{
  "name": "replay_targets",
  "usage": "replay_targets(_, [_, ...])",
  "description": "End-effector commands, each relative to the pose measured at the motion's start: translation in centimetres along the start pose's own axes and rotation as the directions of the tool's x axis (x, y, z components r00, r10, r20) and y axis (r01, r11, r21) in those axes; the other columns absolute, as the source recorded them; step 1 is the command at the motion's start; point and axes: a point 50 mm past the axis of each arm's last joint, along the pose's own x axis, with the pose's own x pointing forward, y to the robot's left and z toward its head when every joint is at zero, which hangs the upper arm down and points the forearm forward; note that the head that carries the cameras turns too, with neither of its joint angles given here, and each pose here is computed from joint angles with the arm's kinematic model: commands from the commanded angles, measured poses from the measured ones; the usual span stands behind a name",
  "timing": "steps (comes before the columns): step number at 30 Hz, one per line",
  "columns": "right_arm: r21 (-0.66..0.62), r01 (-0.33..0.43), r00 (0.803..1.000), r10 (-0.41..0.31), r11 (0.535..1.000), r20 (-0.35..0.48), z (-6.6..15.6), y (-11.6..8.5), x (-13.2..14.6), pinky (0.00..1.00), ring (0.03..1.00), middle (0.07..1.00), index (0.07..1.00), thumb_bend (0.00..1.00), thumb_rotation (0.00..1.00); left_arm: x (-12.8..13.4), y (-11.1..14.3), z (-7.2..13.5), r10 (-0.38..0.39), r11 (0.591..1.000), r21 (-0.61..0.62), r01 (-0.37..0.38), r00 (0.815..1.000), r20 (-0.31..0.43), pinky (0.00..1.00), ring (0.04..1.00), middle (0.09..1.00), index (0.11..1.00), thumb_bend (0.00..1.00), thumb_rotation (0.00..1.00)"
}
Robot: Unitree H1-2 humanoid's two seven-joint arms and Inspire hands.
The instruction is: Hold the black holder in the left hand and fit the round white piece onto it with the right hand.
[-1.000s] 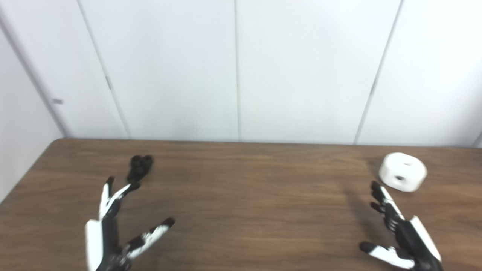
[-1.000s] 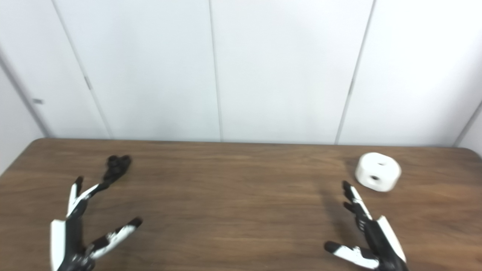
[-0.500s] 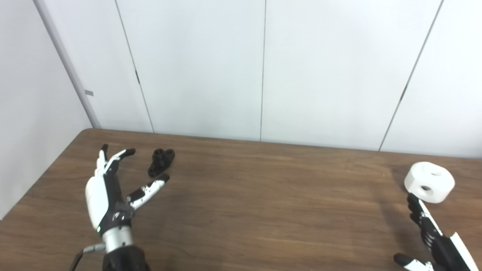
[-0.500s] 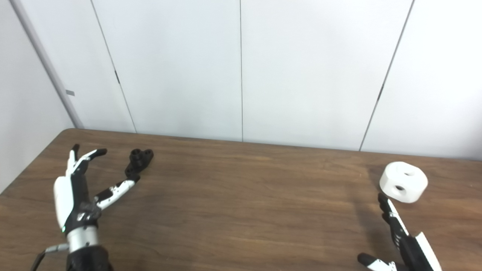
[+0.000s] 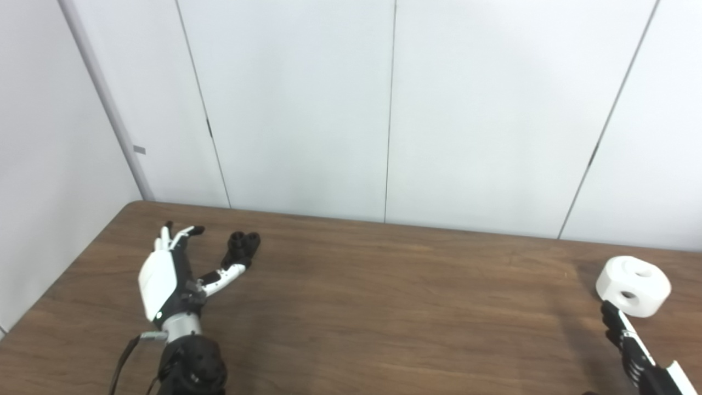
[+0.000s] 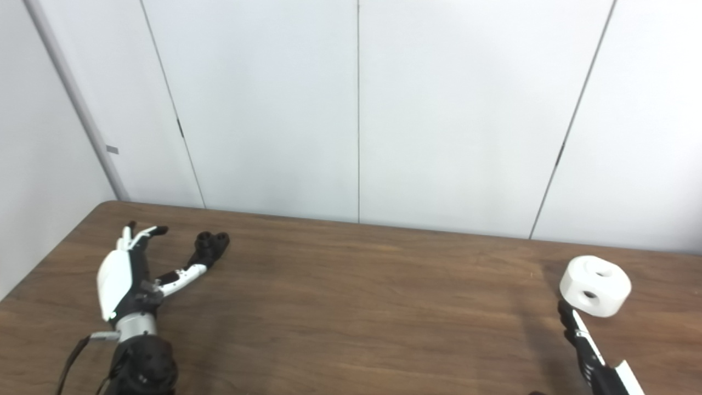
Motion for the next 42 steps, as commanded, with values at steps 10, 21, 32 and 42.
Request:
replay_targets(10, [0.039,-0.001,0.996,0.005,0.999,-0.094,-2.6,1.2,-2.8,1.0,1.0,1.0,1.0,0.92,0.64,3.4,-2.1,0.6,-0.02,0.995,0.099,0.023,0.999,-0.03,1.0,1.0,1.0,0.79,0.96,0.26])
replay_targets(21, [0.045,0.0,0.997,0.004,0.999,-0.083,-2.5,1.2,-3.1,1.0,1.0,1.0,1.0,0.9,0.62,4.9,-4.1,-1.3,-0.052,0.985,0.154,0.072,0.99,-0.134,1.0,1.0,1.0,0.811,0.96,0.24])
replay_targets(32, [0.048,0.003,0.996,0.001,0.999,-0.088,-2.5,1.0,-3.6,1.0,1.0,1.0,1.0,0.91,0.62,5.9,-4.8,-2.4,-0.053,0.978,0.188,0.092,0.978,-0.2,1.0,1.0,1.0,0.802,0.96,0.24])
replay_targets(42, [0.038,0.004,0.996,-0.001,0.999,-0.089,-2.3,1.2,-3.7,1.0,1.0,1.0,1.0,0.92,0.65,6.2,-5.5,-2.7,-0.097,0.95,0.272,0.151,0.975,-0.201,1.0,1.0,1.0,0.666,0.95,0.27])
